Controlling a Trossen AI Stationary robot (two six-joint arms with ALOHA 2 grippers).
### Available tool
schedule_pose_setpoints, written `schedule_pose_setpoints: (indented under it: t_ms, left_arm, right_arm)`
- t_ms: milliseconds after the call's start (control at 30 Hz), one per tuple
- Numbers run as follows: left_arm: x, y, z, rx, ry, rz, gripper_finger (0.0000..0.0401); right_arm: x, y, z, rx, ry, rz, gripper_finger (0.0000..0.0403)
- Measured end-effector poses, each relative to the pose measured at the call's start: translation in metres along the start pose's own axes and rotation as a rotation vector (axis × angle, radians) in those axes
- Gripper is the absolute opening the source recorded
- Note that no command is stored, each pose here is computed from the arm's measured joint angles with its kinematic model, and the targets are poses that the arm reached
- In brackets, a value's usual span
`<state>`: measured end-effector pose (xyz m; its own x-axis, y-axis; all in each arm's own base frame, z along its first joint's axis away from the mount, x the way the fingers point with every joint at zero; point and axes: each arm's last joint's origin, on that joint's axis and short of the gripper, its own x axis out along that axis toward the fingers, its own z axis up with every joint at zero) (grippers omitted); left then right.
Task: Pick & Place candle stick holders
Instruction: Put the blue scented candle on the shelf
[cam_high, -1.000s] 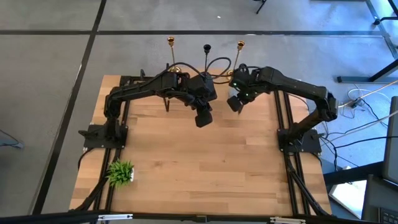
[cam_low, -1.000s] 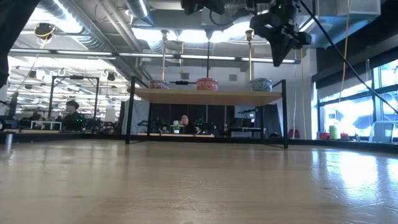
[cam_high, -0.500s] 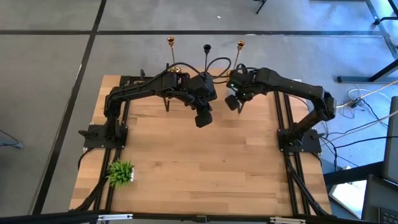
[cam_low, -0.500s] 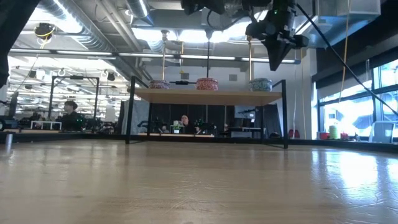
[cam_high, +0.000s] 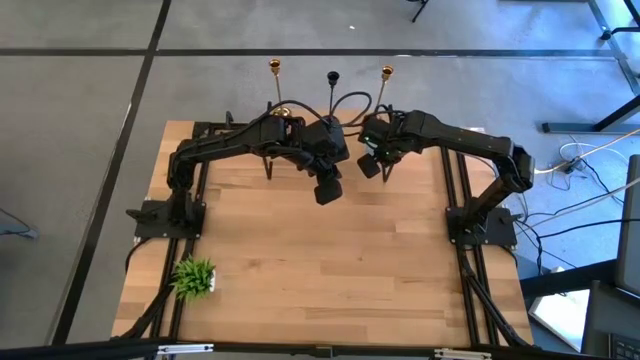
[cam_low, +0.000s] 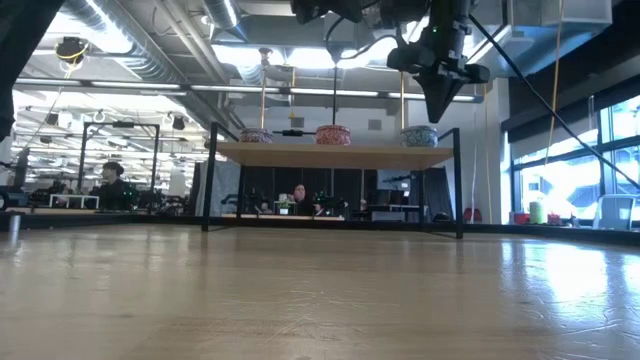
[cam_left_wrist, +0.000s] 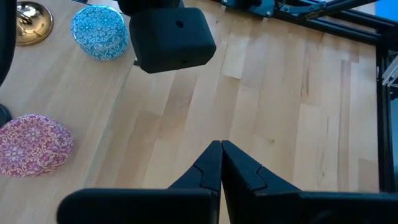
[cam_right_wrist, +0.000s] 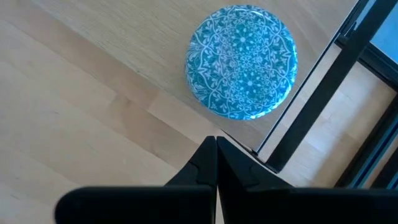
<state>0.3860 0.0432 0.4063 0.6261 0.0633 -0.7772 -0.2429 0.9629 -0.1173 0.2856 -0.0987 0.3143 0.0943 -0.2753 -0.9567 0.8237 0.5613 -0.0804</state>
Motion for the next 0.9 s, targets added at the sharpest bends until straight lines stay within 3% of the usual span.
schedule_pose_setpoints:
  t_ms: [900]
  left_arm:
    - [0.0000, 0.0003, 0.0001, 0.001, 0.000, 0.000, 0.0002]
  right_arm:
    - [0.0050, 0.0040, 0.0051, 0.054, -0.038, -0.009, 0.0000]
